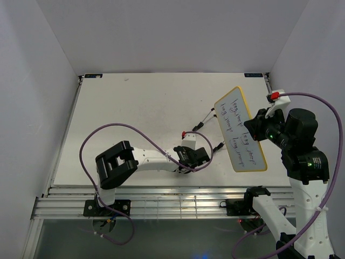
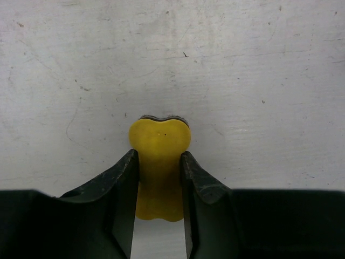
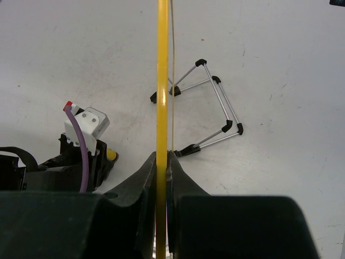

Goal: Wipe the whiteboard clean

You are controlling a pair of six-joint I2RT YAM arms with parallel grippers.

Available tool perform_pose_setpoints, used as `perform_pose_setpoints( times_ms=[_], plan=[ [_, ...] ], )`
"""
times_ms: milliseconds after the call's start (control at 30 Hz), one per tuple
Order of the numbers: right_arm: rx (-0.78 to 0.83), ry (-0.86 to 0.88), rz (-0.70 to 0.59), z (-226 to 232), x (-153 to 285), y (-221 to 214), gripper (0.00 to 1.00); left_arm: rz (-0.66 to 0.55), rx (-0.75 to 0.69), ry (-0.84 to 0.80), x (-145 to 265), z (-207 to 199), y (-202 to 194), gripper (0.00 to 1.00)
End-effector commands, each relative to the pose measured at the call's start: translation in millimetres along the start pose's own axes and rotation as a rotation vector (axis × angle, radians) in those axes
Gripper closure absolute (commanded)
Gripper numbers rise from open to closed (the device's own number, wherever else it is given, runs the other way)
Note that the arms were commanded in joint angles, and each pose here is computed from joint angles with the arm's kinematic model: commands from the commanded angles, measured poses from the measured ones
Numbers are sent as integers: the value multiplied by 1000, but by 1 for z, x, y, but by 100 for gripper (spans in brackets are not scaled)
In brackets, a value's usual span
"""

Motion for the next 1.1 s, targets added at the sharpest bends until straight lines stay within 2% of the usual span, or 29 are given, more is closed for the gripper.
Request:
perform_pose_setpoints(
  times_ms=[0, 167, 267, 400, 533, 633, 767, 1067],
  plan=[
    [37, 52, -97, 7, 1, 17, 92, -34, 39, -39, 14, 2, 9, 67],
    [16, 97, -80, 9, -6, 15, 92, -60, 74, -33, 23, 18, 16, 78],
    [-27, 228, -49, 18, -18, 15, 92, -105, 132, -34, 36, 46, 31, 79],
    [-123, 482, 53, 28, -48, 6, 92, -218, 212, -17, 66, 98, 53, 79],
    [-238, 510, 95, 21, -82, -8, 92, -392, 345, -43, 118, 149, 66, 81],
    [-294, 500, 117, 31, -107, -28, 92, -488, 392, -74, 137, 167, 64, 81],
    [-327, 499, 200, 58, -134, -68, 92, -559, 328, -142, 136, 169, 57, 81],
    [-374, 449, 280, 53, -156, -123, 92, -588, 273, -276, 109, 148, 43, 81]
  ],
)
Point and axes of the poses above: each gripper's point midway between its finger pads, its own x axis back along the fingers, its own z axis along the line the jaws close on, y = z × x, the point moved 9 cm from there along x, back along the fingers, and after that the axes turned 12 degrees about -x, right-handed, at the moved point
